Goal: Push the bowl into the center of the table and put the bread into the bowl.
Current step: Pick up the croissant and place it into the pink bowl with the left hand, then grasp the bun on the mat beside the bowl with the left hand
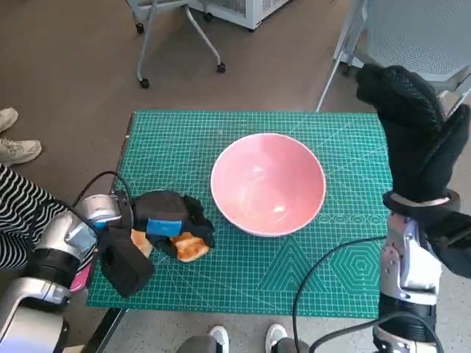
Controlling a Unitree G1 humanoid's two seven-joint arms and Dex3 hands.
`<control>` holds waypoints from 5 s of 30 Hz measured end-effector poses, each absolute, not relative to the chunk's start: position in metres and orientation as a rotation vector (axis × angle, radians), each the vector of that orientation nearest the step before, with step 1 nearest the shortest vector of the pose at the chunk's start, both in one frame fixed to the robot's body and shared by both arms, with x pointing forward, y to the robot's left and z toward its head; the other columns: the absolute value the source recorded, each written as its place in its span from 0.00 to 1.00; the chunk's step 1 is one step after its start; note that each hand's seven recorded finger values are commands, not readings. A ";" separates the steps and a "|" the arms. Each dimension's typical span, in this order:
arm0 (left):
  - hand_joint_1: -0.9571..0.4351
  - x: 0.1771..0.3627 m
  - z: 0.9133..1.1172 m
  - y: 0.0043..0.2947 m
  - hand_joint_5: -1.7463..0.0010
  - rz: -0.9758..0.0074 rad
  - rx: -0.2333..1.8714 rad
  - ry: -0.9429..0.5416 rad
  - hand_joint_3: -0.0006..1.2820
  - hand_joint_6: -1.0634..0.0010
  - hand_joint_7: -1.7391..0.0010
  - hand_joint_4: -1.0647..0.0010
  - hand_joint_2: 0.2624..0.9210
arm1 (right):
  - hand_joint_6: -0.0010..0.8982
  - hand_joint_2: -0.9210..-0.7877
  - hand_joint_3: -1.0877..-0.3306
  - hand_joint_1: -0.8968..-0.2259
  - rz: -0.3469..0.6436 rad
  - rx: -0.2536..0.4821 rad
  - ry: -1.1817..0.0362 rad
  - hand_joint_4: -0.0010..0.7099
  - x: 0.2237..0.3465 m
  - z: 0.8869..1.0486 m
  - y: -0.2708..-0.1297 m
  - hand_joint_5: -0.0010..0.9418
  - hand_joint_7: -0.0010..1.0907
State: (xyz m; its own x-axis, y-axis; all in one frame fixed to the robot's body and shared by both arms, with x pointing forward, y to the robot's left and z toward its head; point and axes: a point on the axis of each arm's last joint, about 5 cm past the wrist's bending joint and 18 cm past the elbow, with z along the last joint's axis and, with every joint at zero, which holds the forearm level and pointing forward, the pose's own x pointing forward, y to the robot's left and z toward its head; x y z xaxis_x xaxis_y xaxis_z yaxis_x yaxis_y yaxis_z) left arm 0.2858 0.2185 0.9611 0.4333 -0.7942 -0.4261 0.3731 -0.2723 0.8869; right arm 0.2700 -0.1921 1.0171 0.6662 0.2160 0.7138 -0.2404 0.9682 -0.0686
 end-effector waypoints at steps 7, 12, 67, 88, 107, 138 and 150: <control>0.69 0.285 0.967 0.225 0.32 -1.162 1.466 -0.400 0.09 0.42 0.27 0.45 1.00 | 0.04 0.00 0.55 0.33 0.257 0.032 -0.802 0.24 0.270 1.016 -0.192 0.00 0.53; 0.69 0.284 0.976 0.227 0.34 -1.149 1.448 -0.428 0.08 0.42 0.27 0.42 1.00 | 0.03 0.00 0.55 0.33 0.257 0.032 -0.803 0.24 0.270 1.016 -0.192 0.00 0.53; 0.69 0.315 1.072 0.117 0.40 -0.868 1.131 -0.863 0.04 0.36 0.30 0.35 1.00 | 0.01 0.00 0.54 0.33 0.241 0.023 -0.798 0.20 0.268 1.016 -0.198 0.00 0.56; 0.62 0.332 1.044 0.104 0.94 -0.957 1.178 -0.683 0.04 0.78 0.77 0.83 0.79 | 0.01 0.00 0.53 0.34 0.233 0.018 -0.803 0.21 0.266 1.019 -0.199 0.00 0.57; 0.50 0.308 1.087 0.160 1.00 -0.958 1.178 -0.608 0.01 0.91 0.87 1.00 0.75 | 0.00 0.00 0.52 0.36 0.228 0.020 -0.800 0.22 0.266 1.020 -0.198 0.01 0.57; 0.47 0.222 1.092 0.288 1.00 -0.715 1.223 -0.369 0.00 0.87 0.82 0.92 0.72 | 0.00 0.00 0.53 0.30 0.236 0.035 -0.802 0.21 0.266 1.019 -0.195 0.00 0.59; 0.55 0.211 1.076 0.294 1.00 -0.755 1.184 -0.204 0.00 0.80 0.92 0.91 0.72 | 0.00 0.00 0.53 0.31 0.258 0.037 -0.793 0.21 0.269 1.018 -0.194 0.00 0.58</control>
State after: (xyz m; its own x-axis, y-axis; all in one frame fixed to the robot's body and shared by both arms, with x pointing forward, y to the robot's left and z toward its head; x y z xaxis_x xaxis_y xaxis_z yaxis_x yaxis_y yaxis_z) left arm 0.2113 0.2945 1.0757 0.7425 -0.6274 -0.2348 0.4241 0.1690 0.8897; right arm 0.2689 -0.1944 1.0183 0.6717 0.2155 0.7088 -0.2429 0.9679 -0.0640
